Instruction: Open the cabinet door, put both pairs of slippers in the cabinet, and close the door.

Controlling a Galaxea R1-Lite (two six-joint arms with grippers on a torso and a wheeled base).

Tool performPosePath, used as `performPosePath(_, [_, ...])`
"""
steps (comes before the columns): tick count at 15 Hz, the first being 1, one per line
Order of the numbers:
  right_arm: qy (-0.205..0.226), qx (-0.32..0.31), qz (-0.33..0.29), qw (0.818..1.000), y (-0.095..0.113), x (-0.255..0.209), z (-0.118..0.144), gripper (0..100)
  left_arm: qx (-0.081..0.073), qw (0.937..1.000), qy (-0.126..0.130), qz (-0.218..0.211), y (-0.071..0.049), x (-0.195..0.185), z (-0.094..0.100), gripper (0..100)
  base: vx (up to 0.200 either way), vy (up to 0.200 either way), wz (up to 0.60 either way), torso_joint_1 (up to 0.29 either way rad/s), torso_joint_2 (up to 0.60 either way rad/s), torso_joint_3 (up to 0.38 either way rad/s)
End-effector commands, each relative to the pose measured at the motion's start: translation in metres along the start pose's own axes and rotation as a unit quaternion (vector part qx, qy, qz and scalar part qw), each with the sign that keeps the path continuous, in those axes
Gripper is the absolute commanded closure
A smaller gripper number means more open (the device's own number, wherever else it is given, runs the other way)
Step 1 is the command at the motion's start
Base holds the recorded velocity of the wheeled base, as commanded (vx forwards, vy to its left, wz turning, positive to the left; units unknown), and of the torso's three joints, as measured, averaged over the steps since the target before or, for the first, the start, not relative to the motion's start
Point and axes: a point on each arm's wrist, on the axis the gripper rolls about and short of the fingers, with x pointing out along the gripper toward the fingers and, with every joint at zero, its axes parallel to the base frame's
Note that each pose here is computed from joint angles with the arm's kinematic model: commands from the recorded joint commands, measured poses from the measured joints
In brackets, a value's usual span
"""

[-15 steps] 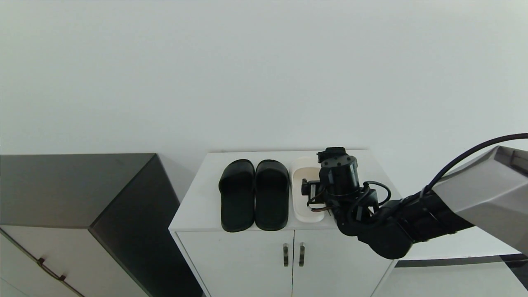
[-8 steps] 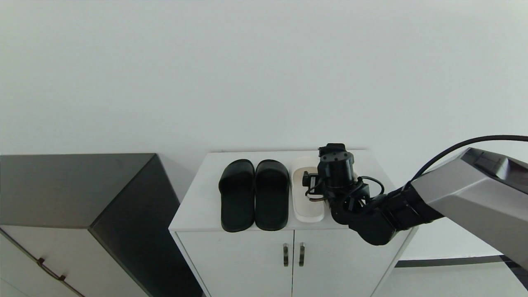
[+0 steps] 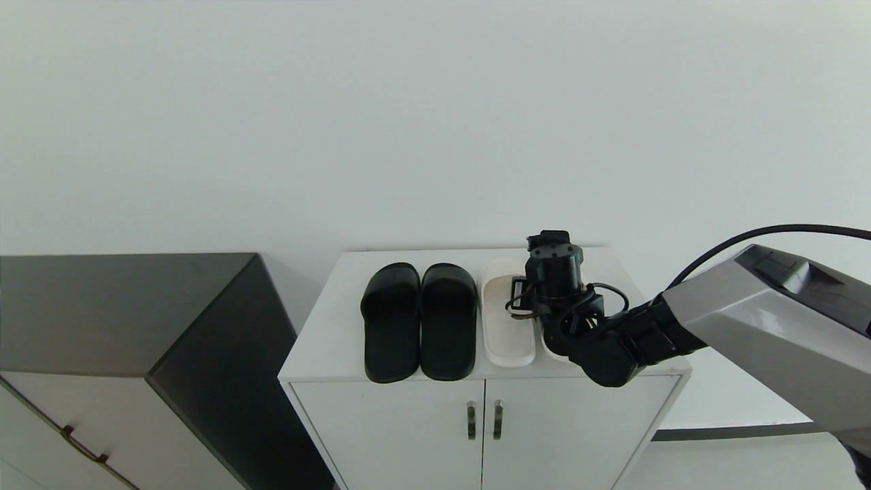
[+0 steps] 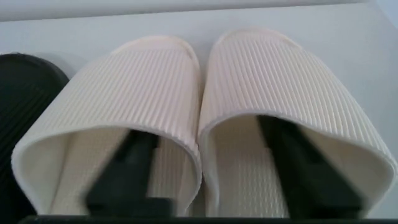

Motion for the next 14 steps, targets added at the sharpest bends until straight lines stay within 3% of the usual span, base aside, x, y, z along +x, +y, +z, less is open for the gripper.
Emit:
performPosePath(1, [0.000,-0.003,-0.002,1.000,0.000,0.003,-0.002,100,0.000,1.0000,0.000,0.000,0.000,0.000,0.000,100,0.000,0.000,0.00,0.000,0.00,0.000])
performPosePath(4, [-0.004,-0.011,-0.002,1.000,0.000,0.003,-0.001,100,0.000,1.0000,0.000,0.000,0.000,0.000,0.000,100,0.000,0.000,0.00,0.000,0.00,0.000])
performPosePath(7, [-0.028,-0.022,0.003,0.999,-0.003,-0.010,0.026,100,0.000,1.0000,0.000,0.000,0.000,0.000,0.000,100,0.000,0.000,0.00,0.000,0.00,0.000])
performPosePath(12, [-0.043,-0.043,0.046,0.997,-0.023,-0.083,0.067,100,0.000,1.0000,0.001,-0.001,0.000,0.000,0.000,100,0.000,0.000,0.00,0.000,0.00,0.000])
performPosePath(14, [-0.021,-0.055,0.143,0.988,-0.046,-0.139,0.068,100,0.000,1.0000,0.001,-0.001,0.000,0.000,0.000,100,0.000,0.000,0.00,0.000,0.00,0.000])
